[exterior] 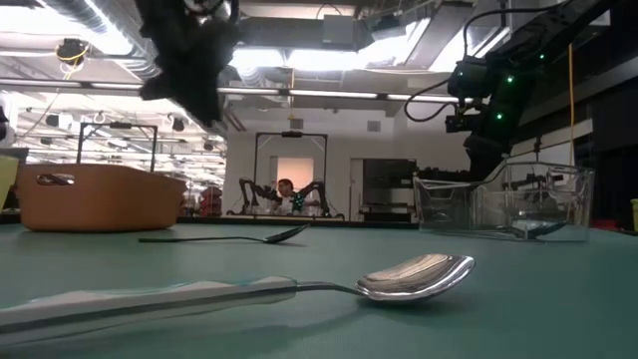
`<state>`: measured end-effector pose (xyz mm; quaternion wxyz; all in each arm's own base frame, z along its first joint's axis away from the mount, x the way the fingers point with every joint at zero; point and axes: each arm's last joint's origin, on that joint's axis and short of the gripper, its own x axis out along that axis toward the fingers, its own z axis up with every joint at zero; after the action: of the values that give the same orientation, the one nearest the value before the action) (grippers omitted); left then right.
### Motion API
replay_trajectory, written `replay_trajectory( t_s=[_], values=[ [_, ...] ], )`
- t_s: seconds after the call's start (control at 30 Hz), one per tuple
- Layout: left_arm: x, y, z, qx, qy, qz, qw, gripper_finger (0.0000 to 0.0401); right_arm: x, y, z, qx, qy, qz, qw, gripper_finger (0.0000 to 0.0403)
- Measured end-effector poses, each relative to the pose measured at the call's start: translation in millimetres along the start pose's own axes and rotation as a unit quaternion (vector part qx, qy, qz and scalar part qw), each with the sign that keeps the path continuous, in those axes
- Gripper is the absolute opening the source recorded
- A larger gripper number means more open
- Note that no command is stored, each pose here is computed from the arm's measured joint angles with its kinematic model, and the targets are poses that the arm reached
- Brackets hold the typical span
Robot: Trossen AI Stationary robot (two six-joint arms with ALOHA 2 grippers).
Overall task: Sort silverware by color (type)
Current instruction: Put the blue patterned spoon into the yellow bin
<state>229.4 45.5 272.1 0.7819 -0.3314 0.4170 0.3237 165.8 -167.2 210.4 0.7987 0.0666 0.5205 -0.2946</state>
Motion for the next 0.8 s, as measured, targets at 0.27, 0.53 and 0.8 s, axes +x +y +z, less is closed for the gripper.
replay_trajectory(
  t_s=[0.27,0.53,0.8],
  values=[
    [7,-60,-24,0.045,-0.063,-0.104,0.992,0.0084,0,0,0,0.000,-0.001,0.000,1.000,0.0069],
    [35,-118,-66,0.097,-0.093,-0.173,0.976,0.0084,0,0,1,0.000,-0.003,-0.001,1.000,0.0069],
    [62,-158,-120,0.143,-0.081,-0.236,0.958,0.0084,0,0,1,0.001,-0.004,-0.001,1.000,0.0069]
  ],
)
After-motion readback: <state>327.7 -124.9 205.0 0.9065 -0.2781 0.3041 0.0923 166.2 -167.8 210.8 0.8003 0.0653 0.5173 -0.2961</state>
